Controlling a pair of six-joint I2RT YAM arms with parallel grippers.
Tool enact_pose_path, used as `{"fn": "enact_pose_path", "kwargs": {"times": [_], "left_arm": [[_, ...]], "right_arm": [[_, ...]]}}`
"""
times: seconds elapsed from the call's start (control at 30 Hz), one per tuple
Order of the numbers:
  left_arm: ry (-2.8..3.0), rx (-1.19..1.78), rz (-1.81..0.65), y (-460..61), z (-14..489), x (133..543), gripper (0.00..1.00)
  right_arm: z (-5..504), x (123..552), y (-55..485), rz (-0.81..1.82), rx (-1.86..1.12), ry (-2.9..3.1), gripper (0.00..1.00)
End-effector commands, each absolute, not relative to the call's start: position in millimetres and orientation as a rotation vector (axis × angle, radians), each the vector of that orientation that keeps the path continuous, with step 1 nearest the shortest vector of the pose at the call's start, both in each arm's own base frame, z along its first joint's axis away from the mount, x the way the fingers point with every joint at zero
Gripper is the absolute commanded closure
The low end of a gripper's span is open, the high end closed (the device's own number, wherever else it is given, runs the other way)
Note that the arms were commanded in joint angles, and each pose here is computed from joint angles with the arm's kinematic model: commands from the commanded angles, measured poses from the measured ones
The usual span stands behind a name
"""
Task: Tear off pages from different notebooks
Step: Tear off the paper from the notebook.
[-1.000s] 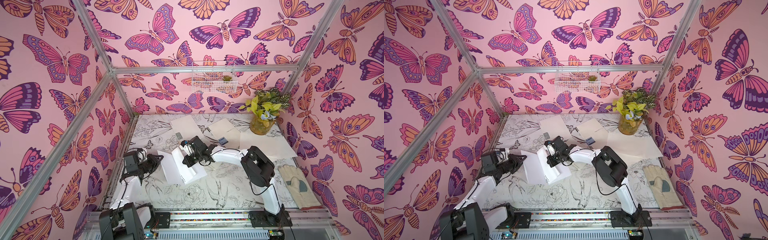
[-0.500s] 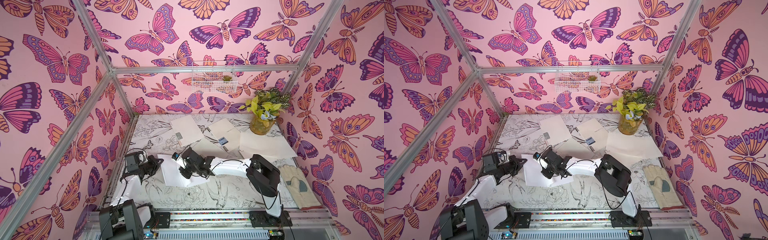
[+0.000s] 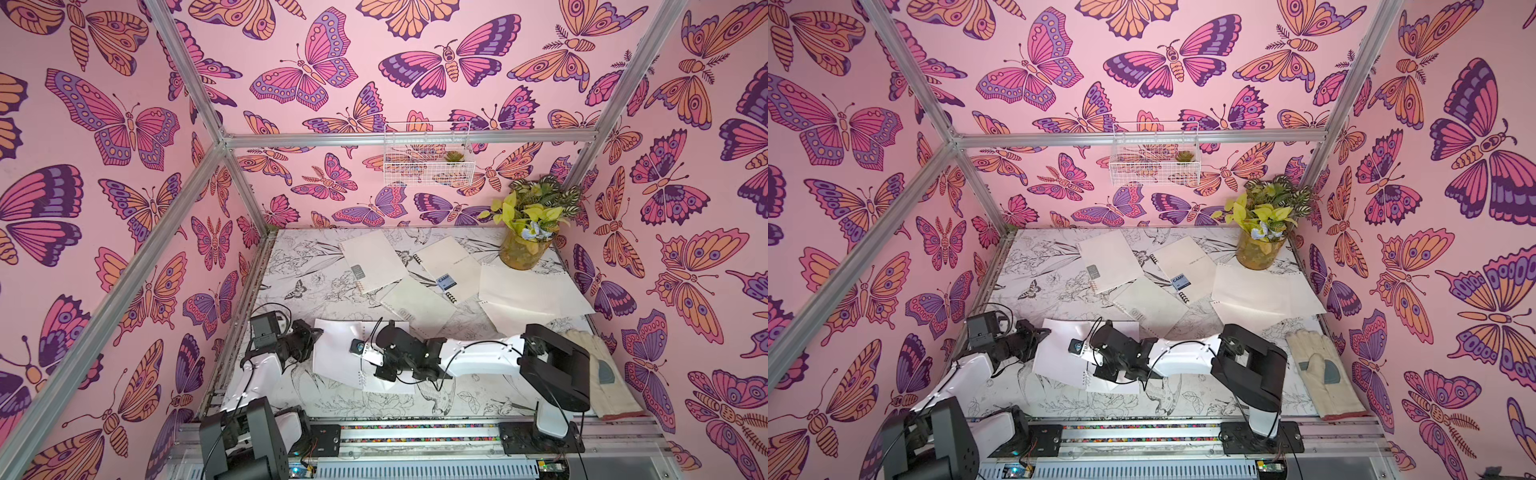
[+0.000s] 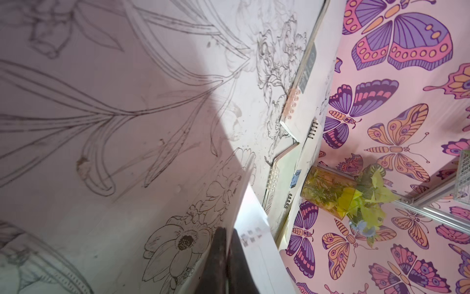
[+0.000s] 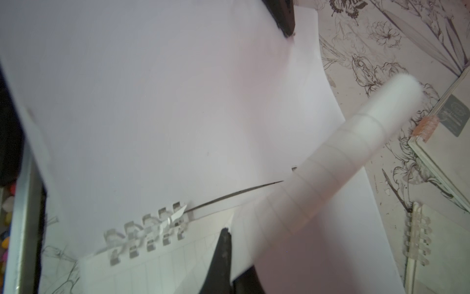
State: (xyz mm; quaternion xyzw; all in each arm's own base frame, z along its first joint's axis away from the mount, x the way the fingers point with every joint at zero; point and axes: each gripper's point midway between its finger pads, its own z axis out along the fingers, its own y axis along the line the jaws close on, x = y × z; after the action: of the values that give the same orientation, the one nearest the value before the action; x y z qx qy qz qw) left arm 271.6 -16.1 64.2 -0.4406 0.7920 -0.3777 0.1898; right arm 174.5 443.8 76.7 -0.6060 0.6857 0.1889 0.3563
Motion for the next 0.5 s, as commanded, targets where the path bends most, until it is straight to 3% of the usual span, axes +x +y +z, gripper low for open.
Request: {"fn": "enact_pose_path", "kwargs": {"times": [0.0, 0.3, 0.47], "left_arm": [[2.111, -1.3, -0.927, 12.8, 66.7, 283.1, 1.0], [2.081, -1.368, -0.855, 28.1, 58.5, 283.3, 1.0], [2.071, -1.399, -0.853, 32.8, 53.3, 287.8, 1.0]], "right_arm": [[63.9, 140.2, 436.7, 0.519, -1.727, 1.706, 1.0], [33.7, 167.4, 402.2, 0.203, -1.773, 1.741, 1.0], [35.3, 160.9, 399.4, 0.347, -1.747, 1.722, 1.0]]}}
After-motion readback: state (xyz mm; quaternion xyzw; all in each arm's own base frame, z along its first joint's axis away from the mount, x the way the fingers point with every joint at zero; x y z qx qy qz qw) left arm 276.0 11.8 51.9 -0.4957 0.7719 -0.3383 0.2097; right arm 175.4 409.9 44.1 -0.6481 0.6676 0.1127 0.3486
